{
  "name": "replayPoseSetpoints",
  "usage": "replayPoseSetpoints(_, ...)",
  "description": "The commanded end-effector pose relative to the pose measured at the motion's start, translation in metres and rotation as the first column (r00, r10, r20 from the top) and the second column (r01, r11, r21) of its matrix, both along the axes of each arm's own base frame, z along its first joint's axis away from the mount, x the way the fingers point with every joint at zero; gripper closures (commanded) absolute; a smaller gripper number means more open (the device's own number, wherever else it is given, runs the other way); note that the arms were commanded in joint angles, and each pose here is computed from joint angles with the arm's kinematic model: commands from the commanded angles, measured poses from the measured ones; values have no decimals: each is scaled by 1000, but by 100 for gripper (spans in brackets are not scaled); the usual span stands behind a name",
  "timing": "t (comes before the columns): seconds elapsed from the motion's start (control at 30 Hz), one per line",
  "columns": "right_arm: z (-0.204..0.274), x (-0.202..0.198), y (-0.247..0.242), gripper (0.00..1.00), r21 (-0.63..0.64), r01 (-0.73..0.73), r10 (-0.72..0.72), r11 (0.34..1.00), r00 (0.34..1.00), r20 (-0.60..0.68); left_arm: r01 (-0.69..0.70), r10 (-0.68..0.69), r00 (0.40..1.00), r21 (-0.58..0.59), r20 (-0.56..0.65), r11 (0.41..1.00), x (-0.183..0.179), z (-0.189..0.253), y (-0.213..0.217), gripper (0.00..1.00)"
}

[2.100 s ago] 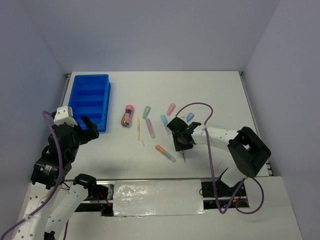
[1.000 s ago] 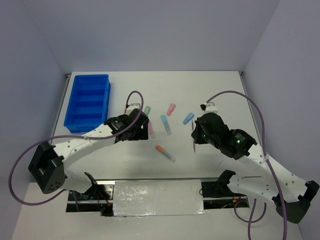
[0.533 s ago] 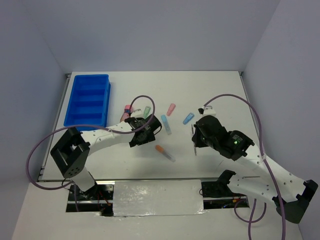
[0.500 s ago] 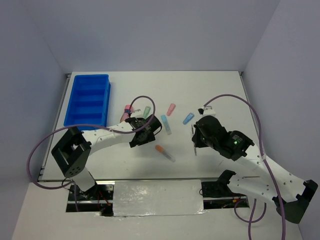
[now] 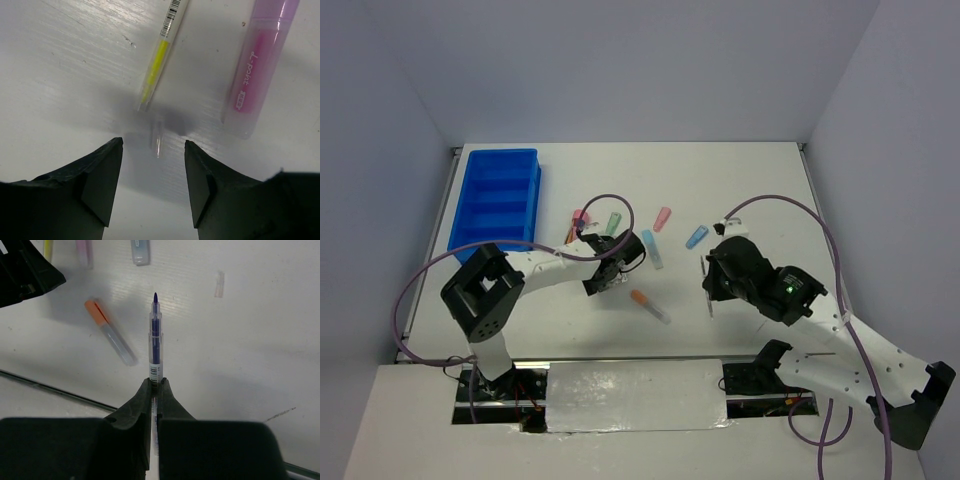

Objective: Sort the stationery into containers
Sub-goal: Close the pen cap on the pen.

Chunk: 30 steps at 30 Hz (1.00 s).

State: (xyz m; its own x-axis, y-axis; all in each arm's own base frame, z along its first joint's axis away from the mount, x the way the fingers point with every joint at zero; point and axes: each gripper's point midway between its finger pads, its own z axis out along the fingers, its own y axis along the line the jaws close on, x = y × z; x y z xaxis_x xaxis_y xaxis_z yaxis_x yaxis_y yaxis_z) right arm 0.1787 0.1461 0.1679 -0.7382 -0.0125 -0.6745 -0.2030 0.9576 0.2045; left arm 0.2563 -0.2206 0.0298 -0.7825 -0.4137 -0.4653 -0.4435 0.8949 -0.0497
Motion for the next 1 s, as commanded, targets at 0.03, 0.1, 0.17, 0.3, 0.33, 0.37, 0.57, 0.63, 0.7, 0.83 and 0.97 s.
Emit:
replayPoseSetpoints(0.03, 13, 4, 13, 100, 55, -45, 42, 997, 998, 55, -11, 12, 1000, -27, 11, 1000, 5, -5, -2, 36)
replayPoseSetpoints(0.1, 15, 4, 13, 100, 53, -48, 45, 997, 998, 54, -5, 5, 1000, -26, 6, 1000, 5, -7, -3, 36)
replayPoseSetpoints(0.17, 14, 4, 13, 100, 49, -48, 45, 998, 998, 51, -2, 2, 1000, -23, 2, 1000, 6, -9, -3, 39)
replayPoseSetpoints(0.3, 16, 4, 16, 100, 58, -56, 53, 997, 997, 55, -9, 9, 1000, -17, -11, 1000, 4, -13, 0, 41)
replayPoseSetpoints(0.33, 15, 4, 17, 100, 57, -58, 55, 997, 997, 53, -9, 8, 1000, -20, -8, 1000, 4, -13, 0, 43)
replayPoseSetpoints(0.37, 15, 3, 17, 100, 57, -61, 58, 997, 997, 50, -13, 13, 1000, -21, -6, 1000, 3, -13, 1, 44)
replayPoseSetpoints(0.57, 16, 4, 20, 100, 47, -72, 70, 996, 996, 47, -7, 7, 1000, -24, -13, 1000, 0, -17, 3, 48)
replayPoseSetpoints(0.63, 17, 3, 20, 100, 46, -77, 74, 996, 996, 47, -5, 4, 1000, -21, -28, 1000, -4, -21, 4, 52)
replayPoseSetpoints(0.7, 17, 3, 20, 100, 45, -80, 78, 996, 996, 48, 6, -7, 999, -35, -31, 999, -5, -23, 2, 58)
replayPoseSetpoints(0.83, 20, 0, 26, 100, 69, -113, 109, 991, 993, 53, 19, -22, 999, -57, -43, 998, -12, -28, 3, 72)
replayPoseSetpoints(0.97, 23, 0, 30, 100, 92, -125, 120, 988, 991, 61, 38, -43, 997, -78, -68, 996, -20, -34, 2, 81)
